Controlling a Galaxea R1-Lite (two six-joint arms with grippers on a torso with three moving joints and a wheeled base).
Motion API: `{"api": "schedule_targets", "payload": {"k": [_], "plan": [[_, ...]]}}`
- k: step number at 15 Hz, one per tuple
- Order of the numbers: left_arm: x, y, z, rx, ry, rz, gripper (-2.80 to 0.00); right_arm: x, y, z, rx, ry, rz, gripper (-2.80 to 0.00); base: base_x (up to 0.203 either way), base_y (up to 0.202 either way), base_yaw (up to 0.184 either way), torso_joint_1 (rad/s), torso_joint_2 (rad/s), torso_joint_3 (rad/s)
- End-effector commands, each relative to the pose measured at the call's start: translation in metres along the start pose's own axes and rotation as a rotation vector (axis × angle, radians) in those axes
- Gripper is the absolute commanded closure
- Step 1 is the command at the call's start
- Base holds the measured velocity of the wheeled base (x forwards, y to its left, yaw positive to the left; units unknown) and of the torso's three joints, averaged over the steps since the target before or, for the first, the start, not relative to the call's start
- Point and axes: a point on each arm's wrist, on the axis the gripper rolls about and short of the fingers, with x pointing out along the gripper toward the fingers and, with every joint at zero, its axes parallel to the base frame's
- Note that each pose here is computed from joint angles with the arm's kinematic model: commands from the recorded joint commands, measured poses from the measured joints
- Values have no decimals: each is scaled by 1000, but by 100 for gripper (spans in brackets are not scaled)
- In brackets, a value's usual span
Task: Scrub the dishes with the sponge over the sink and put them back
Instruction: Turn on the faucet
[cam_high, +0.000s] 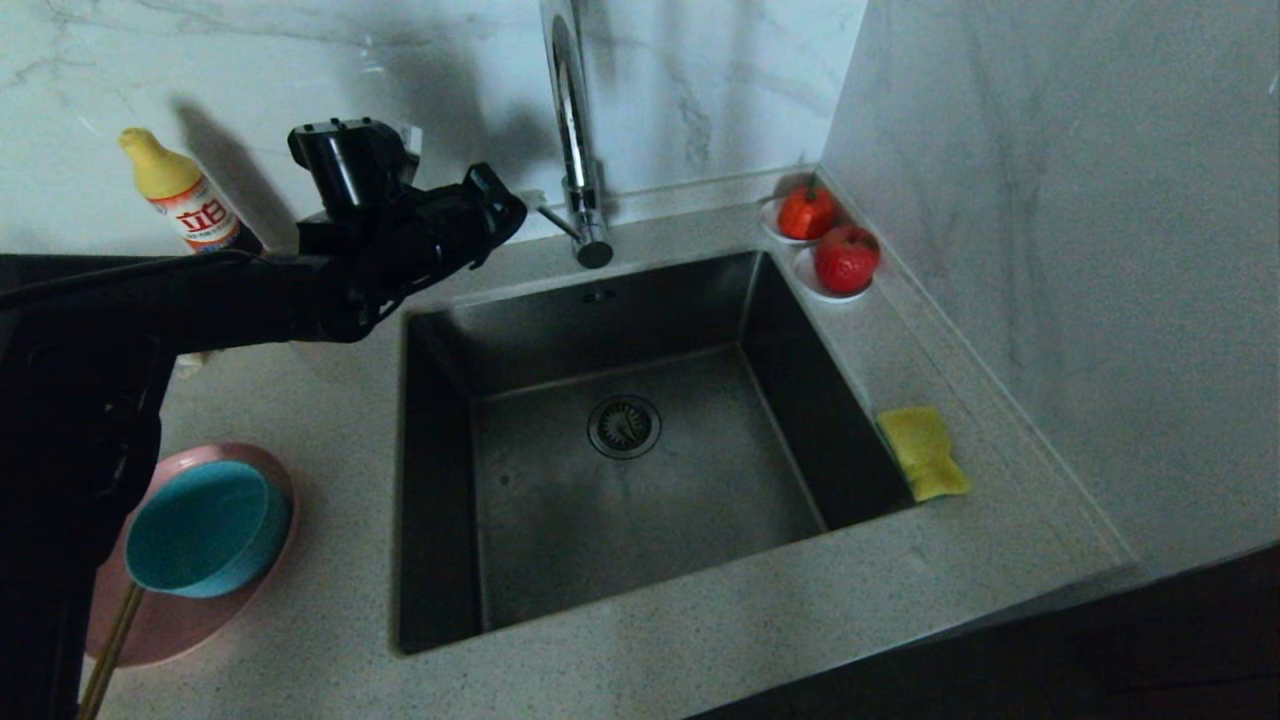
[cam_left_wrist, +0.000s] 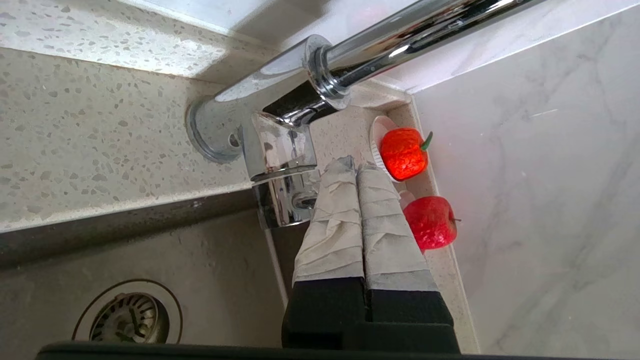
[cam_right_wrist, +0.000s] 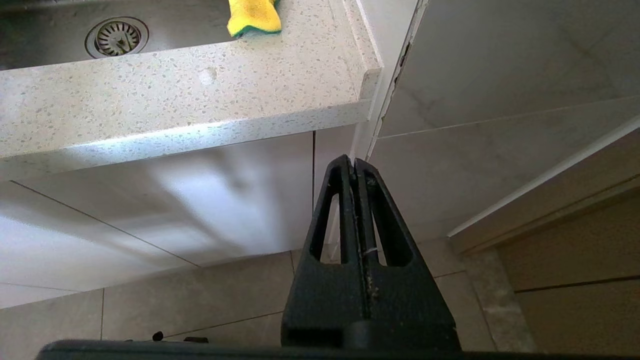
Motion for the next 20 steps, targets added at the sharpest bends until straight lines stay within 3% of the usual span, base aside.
{"api": "schedule_targets", "payload": {"k": [1, 20], "plan": [[2, 3, -3, -2, 9, 2, 0, 0, 0, 0, -1, 0, 0, 0, 0, 0, 0, 0, 0, 0], [-7, -4, -19, -21, 64, 29, 0, 0, 0, 0, -1, 0, 0, 0, 0, 0, 0, 0, 0, 0]]}}
